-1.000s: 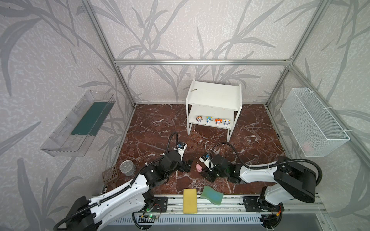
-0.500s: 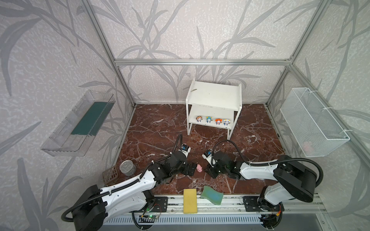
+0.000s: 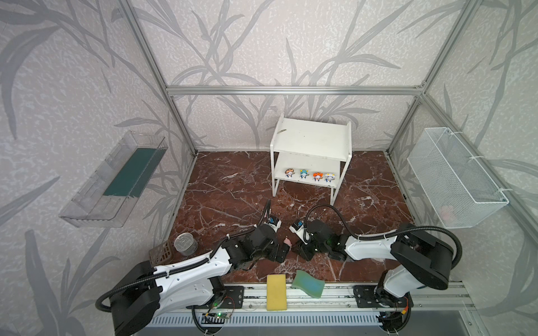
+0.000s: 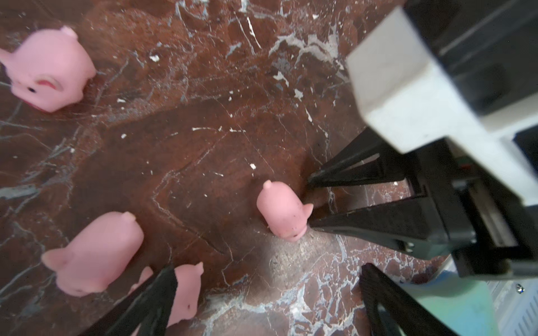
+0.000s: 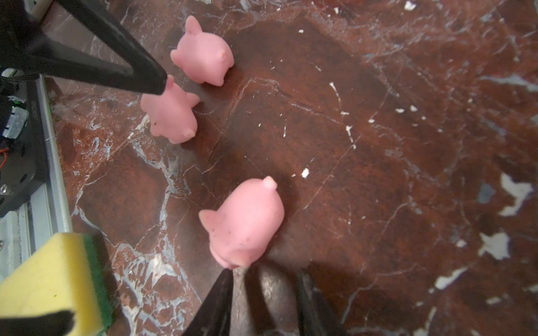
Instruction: Place and organize the plastic toys onto the shelf
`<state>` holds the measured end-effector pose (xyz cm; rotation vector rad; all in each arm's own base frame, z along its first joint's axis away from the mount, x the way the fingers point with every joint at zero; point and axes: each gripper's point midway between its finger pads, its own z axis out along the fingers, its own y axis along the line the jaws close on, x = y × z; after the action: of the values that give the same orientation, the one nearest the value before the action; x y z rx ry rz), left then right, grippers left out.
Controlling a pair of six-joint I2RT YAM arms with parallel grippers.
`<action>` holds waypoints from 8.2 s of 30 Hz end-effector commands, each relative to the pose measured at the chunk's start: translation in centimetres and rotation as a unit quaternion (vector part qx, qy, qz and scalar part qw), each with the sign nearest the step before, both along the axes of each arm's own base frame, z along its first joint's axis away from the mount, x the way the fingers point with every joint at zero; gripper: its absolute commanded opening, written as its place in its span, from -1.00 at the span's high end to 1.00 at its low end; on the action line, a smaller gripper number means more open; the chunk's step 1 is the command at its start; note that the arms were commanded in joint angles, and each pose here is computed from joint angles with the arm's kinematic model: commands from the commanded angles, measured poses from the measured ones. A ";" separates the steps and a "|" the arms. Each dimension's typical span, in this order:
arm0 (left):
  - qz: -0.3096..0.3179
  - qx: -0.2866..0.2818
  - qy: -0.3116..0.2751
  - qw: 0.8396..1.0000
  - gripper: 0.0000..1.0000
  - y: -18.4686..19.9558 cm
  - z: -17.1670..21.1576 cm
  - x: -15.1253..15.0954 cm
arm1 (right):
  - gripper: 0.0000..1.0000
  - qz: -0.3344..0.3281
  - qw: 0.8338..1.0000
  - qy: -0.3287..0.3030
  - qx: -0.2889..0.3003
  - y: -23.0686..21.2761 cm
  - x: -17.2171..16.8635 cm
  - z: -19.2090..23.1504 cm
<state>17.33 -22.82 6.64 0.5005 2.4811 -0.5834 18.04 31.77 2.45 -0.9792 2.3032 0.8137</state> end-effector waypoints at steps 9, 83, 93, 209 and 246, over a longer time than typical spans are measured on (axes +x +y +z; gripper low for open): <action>0.021 0.029 0.062 0.997 -0.77 -1.9 -1.4 0.1 | 0.23 -0.086 0.995 -0.030 -0.051 -5.9 2.1 1.8; -0.023 0.172 0.020 0.985 0.75 -2.4 6.5 3.9 | -0.69 -0.103 0.989 -0.105 0.002 -8.7 1.2 8.5; -0.054 0.154 -0.010 0.986 0.77 -2.3 13.4 5.0 | -0.68 -0.091 0.990 -0.112 0.006 -8.6 1.0 9.1; -0.115 -0.047 -0.265 0.956 0.33 -21.5 31.6 22.5 | -0.98 -0.226 0.935 -0.270 0.029 -17.8 0.8 23.4; -0.110 -0.044 -0.282 0.952 -0.25 -21.3 31.6 23.7 | -0.98 -0.228 0.936 -0.266 0.029 -17.8 0.8 23.0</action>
<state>40.83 -44.02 38.09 0.7747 1.8826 -0.5342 18.80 13.87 25.21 -0.5259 1.9158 0.3419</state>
